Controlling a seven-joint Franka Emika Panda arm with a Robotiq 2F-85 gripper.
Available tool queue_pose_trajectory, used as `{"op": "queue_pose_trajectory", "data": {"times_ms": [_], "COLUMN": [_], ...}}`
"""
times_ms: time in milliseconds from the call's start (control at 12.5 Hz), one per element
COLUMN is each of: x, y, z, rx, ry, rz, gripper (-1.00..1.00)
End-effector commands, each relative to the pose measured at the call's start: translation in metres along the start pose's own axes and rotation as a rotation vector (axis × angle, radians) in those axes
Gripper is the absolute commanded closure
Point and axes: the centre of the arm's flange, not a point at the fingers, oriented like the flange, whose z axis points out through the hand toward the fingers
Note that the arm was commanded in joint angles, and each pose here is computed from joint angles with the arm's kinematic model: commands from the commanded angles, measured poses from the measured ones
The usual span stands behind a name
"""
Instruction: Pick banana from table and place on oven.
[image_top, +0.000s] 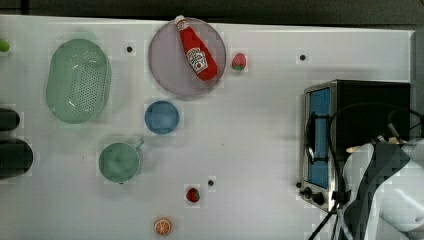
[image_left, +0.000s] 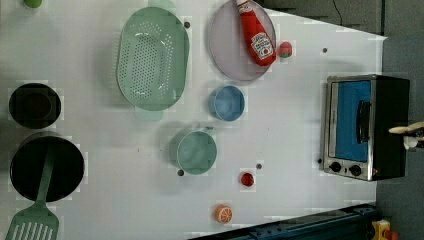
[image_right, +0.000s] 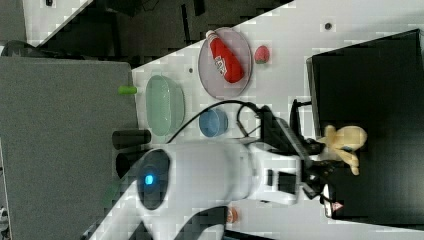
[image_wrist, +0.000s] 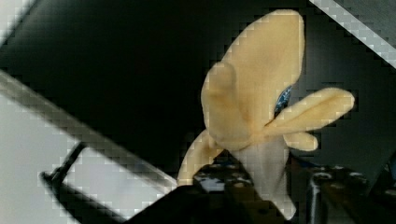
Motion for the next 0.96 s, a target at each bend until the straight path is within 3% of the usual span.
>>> {"op": "queue_pose_trajectory", "data": {"times_ms": [80, 240, 400, 880, 960], "x": [0.011, 0.008, 0.01, 0.005, 0.003], "y": [-0.019, -0.021, -0.022, -0.031, -0.034], "z": [-0.015, -0.01, -0.012, -0.011, -0.013], "rx": [0.008, 0.001, 0.005, 0.001, 0.003], "ry": [0.05, 0.03, 0.043, 0.029, 0.026], "rz": [-0.093, -0.097, -0.098, -0.115, -0.121], "gripper": [0.49, 0.49, 0.43, -0.89, -1.0]}}
